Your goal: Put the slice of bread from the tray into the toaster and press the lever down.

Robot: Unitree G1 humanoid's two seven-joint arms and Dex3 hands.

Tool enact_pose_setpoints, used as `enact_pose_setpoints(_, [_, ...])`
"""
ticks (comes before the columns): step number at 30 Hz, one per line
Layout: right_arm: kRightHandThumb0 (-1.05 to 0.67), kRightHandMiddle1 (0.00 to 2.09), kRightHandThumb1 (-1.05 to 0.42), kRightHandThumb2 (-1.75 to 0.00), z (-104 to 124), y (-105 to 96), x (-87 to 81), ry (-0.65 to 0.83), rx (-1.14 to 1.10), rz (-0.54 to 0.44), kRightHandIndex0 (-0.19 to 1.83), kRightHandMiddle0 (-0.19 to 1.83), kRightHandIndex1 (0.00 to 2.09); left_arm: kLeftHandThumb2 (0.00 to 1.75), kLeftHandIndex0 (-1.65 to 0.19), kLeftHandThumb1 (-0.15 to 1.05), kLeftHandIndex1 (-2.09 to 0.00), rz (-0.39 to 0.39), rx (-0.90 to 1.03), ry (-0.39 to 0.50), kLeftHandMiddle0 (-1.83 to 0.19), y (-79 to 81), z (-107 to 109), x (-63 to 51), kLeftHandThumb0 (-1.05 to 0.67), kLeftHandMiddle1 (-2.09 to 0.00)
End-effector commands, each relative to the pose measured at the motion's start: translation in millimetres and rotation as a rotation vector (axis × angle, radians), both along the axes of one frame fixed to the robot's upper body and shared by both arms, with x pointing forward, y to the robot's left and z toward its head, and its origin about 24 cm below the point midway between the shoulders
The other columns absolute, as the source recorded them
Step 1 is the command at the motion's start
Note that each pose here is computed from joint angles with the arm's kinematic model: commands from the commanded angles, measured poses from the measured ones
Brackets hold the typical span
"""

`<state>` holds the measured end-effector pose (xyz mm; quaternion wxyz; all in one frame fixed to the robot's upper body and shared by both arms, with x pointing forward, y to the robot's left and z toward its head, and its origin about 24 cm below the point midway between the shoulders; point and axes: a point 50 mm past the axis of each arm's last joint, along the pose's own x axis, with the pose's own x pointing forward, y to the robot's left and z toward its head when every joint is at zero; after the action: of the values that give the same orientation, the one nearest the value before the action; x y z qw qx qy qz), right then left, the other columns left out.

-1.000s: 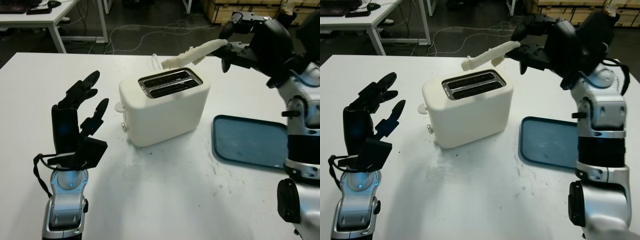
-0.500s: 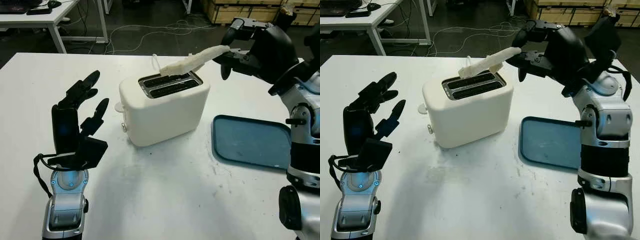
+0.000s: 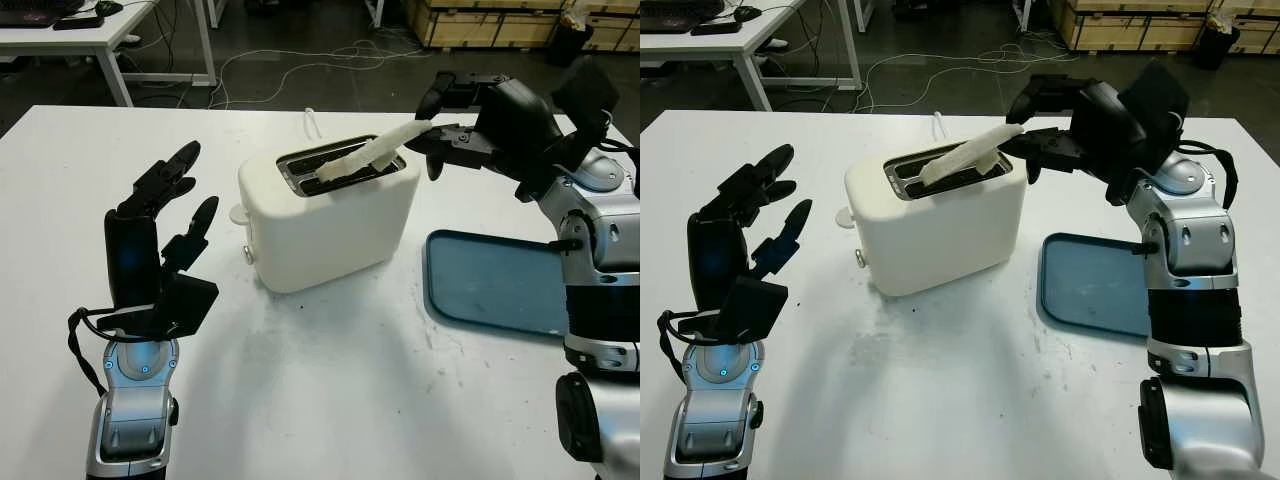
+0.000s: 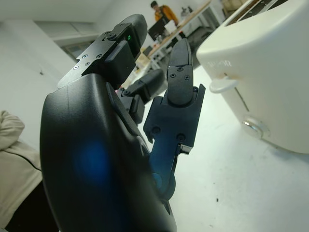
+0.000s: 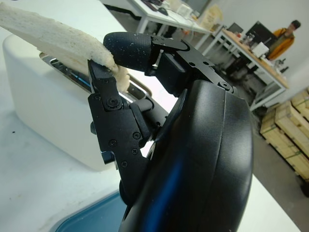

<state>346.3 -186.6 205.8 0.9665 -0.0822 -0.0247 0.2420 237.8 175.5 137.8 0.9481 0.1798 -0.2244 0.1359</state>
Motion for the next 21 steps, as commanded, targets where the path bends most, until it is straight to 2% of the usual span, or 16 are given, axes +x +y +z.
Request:
enact_pose_setpoints(1, [-0.38, 1.25, -0.92, -0.09, 2.7, 2.4, 1.0, 0.01, 0.006, -0.003, 1.1, 1.0, 1.51, 0.21, -0.69, 0.92, -0.01, 0.001, 0.008, -0.009, -0.44, -0.1, 1.5, -0.4, -0.38, -0.8])
enact_pose_setpoints(4, [-0.4, 1.21, -0.92, -0.08, 3.0, 2.1, 0.7, 0.003, -0.012, -0.006, 1.12, 1.03, 1.49, 0.21, -0.68, 0.92, -0.01, 0.004, 0.008, -0.009, -0.44, 0.1, 1.2, -0.7, -0.39, -0.8])
enact_pose_setpoints(10, [-0.35, 1.42, -0.92, -0.16, 5.7, 0.0, 0.0, -0.006, -0.01, 0.011, 1.05, 0.94, 1.63, 0.22, -0.68, 0.92, -0.01, -0.005, -0.009, -0.003, -0.43, 0.1, 1.1, -1.2, -0.4, -0.8])
enact_pose_setpoints(13, [-0.34, 1.46, -0.92, -0.16, 6.5, -0.2, 0.5, -0.007, -0.011, 0.012, 1.03, 0.91, 1.65, 0.21, -0.68, 0.92, -0.01, 0.001, -0.008, -0.008, -0.43, -0.7, 1.3, -1.0, -0.39, -0.8])
enact_pose_setpoints(21, [-0.41, 1.24, -0.92, -0.07, 9.4, 3.5, 6.9, 0.013, -0.107, -0.032, 1.08, 1.0, 1.45, 0.21, -0.68, 0.92, -0.01, 0.003, 0.003, -0.01, -0.44, 0.0, 1.5, -1.3, -0.41, -0.8])
